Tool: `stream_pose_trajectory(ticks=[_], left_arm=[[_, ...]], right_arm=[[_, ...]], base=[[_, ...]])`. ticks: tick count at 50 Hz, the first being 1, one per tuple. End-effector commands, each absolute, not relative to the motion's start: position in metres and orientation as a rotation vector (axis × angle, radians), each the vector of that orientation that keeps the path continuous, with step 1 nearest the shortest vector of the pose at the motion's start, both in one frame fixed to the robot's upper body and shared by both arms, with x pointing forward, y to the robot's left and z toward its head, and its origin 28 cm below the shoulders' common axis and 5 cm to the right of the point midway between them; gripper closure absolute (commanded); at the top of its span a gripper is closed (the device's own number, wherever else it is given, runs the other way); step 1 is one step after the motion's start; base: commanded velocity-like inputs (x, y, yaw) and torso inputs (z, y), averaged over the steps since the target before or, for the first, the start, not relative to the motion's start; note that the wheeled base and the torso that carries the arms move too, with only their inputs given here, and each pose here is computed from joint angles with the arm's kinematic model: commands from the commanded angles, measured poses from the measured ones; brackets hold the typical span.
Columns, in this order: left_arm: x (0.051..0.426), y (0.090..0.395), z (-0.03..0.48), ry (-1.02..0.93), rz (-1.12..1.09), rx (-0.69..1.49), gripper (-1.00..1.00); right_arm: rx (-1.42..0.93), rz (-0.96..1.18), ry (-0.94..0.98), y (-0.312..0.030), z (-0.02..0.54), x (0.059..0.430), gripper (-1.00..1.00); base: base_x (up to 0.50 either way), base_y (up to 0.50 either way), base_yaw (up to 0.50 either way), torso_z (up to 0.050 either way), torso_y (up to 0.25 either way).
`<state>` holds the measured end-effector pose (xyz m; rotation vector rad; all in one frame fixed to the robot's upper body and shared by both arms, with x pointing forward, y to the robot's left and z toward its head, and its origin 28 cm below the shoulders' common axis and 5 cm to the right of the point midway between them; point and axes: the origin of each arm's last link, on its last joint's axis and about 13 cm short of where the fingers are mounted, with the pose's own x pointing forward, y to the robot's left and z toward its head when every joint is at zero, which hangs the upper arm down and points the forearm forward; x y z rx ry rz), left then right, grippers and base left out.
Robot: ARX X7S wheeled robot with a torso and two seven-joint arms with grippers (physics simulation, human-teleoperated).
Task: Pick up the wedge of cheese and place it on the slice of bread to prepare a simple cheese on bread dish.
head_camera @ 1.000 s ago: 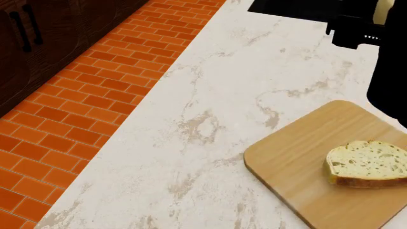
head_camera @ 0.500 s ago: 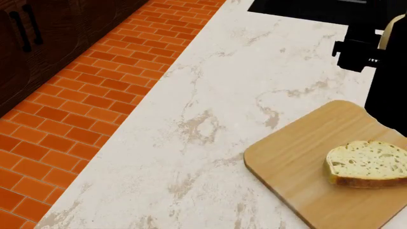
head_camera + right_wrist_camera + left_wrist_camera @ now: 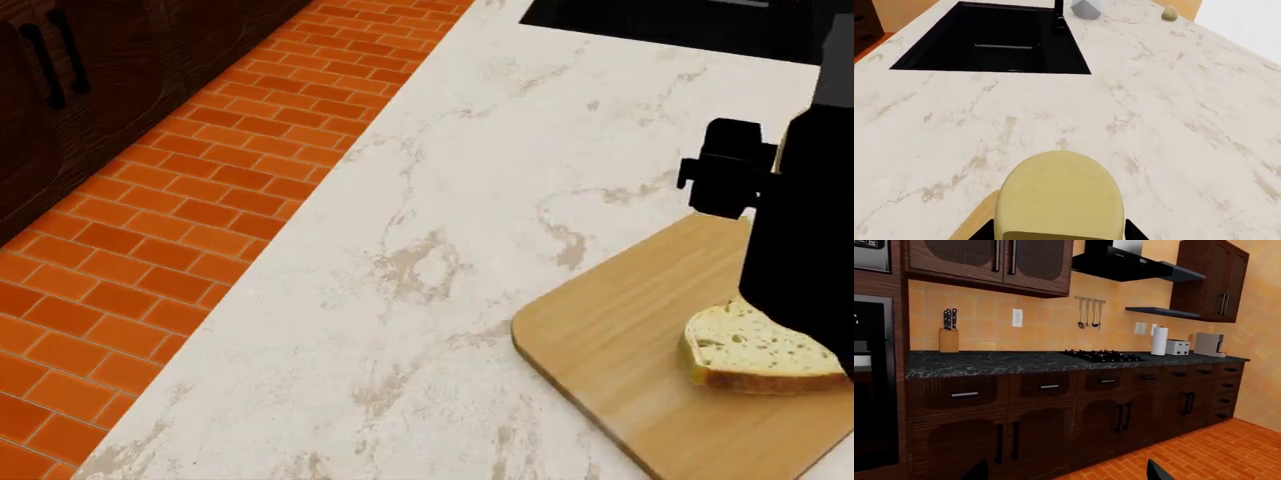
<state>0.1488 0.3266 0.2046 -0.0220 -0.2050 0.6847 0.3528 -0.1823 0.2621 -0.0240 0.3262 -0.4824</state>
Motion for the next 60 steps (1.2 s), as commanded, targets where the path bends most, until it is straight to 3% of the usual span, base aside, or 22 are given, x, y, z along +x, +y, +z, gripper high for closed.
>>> stream_pose_trajectory(ticks=[1, 60], left_arm=[[0.149, 0.327, 0.204, -0.204, 0.680, -0.024, -1.00], [0.150, 0.327, 0.205, -0.198, 0.676, -0.027, -1.00]], right_arm=[[-0.085, -0.470, 0.340, -0.180, 0.252, 0.344, 1.00], [-0.100, -0.443, 0.468, -0.182, 0.201, 0.336, 1.00]], base=[[0.00, 0.00, 0.00, 0.000, 0.000], [0.00, 0.00, 0.00, 0.000, 0.000]])
